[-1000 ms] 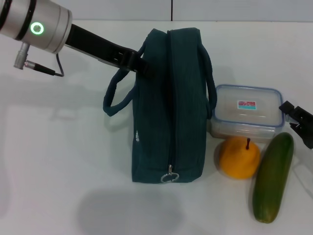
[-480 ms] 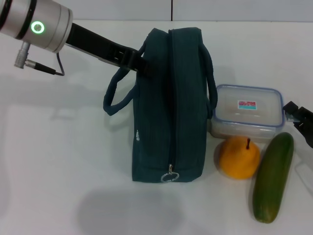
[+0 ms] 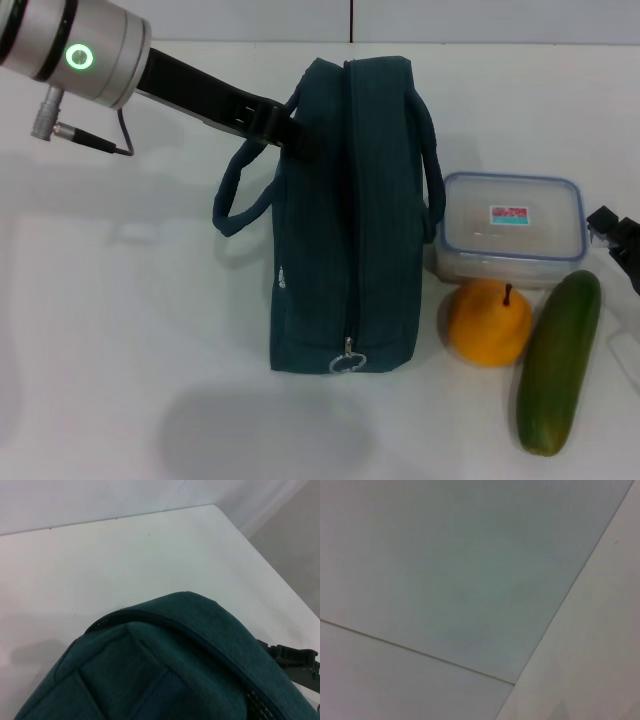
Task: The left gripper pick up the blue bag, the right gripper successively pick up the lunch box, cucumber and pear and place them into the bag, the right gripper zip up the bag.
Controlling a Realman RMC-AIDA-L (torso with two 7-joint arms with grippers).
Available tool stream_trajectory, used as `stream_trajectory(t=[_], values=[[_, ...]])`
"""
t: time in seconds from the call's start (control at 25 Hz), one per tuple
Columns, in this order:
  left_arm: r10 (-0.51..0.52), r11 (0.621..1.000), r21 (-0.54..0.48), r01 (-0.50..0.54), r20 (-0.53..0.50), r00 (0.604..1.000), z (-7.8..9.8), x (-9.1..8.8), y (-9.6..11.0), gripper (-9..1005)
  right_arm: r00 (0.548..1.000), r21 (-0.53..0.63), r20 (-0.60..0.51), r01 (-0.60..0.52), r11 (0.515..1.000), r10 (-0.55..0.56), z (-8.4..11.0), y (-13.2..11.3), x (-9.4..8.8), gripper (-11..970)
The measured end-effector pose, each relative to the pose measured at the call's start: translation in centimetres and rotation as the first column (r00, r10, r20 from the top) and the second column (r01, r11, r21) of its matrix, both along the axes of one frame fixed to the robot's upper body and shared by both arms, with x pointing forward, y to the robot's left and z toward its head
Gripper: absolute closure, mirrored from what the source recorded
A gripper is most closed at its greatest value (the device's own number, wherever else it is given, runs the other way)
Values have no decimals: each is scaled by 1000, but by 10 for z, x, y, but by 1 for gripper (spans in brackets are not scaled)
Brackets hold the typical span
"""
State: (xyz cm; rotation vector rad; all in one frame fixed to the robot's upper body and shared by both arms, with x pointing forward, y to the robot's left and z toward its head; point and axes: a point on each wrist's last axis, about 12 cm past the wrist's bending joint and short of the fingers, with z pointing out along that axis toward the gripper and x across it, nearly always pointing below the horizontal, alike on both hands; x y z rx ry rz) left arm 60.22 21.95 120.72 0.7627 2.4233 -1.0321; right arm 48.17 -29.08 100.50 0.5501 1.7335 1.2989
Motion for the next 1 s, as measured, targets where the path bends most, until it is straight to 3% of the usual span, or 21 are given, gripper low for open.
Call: stream_trajectory(t=[0.72, 1.0], values=[[-9, 1000, 2, 9, 11, 1000, 0, 0, 0, 939, 997, -1, 42, 69, 998, -69, 7, -13, 8, 861], [-7, 1000, 2, 7, 16, 1000, 1, 1, -1, 939, 997, 83, 50, 49, 995, -53, 13, -11, 6, 861]])
